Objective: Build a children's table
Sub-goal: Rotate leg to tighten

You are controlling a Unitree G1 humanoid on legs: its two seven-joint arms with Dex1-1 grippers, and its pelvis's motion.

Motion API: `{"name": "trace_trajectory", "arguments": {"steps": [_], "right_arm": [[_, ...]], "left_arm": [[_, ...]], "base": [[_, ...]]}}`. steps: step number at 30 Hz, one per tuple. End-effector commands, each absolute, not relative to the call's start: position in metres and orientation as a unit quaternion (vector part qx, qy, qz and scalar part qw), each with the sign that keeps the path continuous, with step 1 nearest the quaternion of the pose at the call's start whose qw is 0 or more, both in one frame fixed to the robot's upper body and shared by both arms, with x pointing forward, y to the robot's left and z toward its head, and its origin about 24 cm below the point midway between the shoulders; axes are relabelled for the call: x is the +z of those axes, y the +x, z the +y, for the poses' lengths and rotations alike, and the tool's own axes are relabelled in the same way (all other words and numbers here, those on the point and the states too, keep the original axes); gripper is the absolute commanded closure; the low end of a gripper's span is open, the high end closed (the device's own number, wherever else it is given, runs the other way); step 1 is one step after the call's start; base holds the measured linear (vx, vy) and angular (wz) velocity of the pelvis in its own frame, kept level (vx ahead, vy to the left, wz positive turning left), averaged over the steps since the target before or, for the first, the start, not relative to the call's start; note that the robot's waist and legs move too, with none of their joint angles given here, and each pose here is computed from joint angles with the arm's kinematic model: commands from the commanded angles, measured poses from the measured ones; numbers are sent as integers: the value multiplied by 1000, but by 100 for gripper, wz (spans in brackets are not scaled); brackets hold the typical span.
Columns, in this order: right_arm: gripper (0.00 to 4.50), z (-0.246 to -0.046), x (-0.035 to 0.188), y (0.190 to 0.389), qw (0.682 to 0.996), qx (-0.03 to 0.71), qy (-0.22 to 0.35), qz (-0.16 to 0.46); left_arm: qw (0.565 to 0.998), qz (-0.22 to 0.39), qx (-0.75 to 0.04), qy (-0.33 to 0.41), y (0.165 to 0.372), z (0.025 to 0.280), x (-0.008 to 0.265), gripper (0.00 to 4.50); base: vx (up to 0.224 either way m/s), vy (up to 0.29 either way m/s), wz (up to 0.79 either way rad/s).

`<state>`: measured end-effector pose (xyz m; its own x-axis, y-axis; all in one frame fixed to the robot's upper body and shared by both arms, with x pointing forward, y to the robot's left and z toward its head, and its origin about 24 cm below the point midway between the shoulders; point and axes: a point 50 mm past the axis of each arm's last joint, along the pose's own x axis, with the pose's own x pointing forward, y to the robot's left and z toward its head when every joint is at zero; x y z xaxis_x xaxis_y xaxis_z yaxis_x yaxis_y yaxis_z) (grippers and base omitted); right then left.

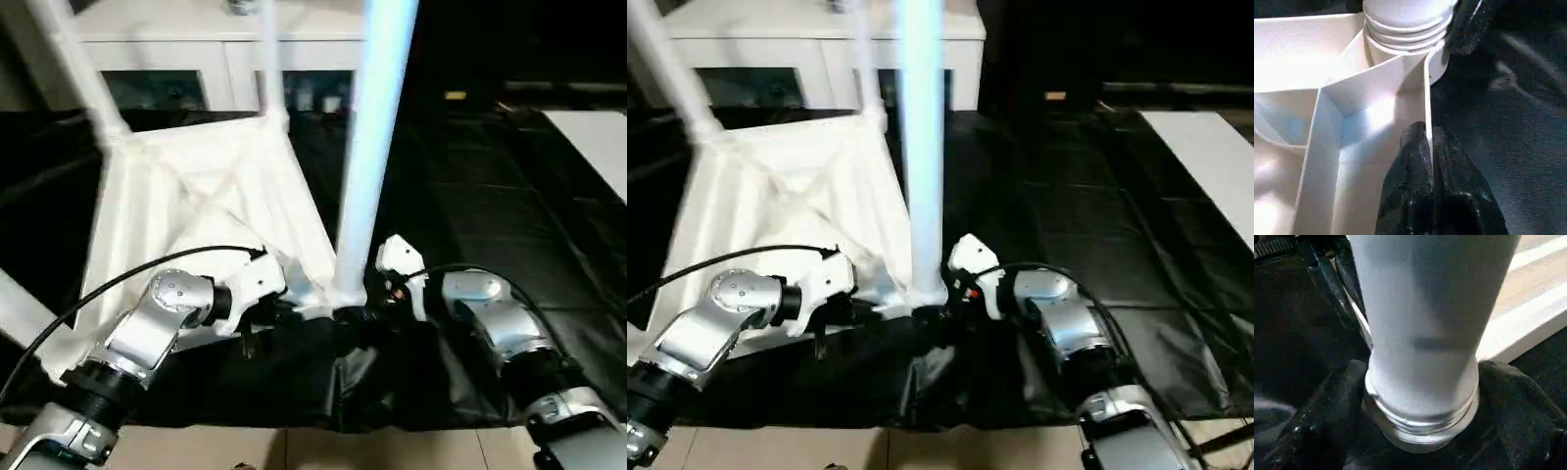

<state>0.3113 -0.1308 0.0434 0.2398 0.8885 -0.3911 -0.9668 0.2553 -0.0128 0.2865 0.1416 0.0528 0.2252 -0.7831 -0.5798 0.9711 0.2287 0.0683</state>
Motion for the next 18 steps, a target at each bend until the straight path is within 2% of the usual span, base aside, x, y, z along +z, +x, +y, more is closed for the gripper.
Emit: {"name": "trace_trajectory", "arguments": {"steps": [1,5,6,8,10,18], "right_arm": [[70,-125,52,310,759,625,-125,132],[70,-124,52,309,751,635,-123,137],[95,-123,52,309,751,636,-117,137],[103,-123,52,309,751,638,-104,137],[138,-123,52,308,750,639,-101,137],[175,-123,51,305,741,650,-89,141]], "left_arm": [[724,213,-619,218,279,132,55,450],[722,212,-620,219,280,133,55,450],[722,213,-621,219,279,134,55,450],[721,215,-622,218,278,134,55,450],[720,217,-622,217,278,134,54,450],[716,224,-625,217,276,135,53,450]], "base": [[0,0,0],[0,0,0],[0,0,0],[0,0,0],[0,0,0],[0,0,0]]}}
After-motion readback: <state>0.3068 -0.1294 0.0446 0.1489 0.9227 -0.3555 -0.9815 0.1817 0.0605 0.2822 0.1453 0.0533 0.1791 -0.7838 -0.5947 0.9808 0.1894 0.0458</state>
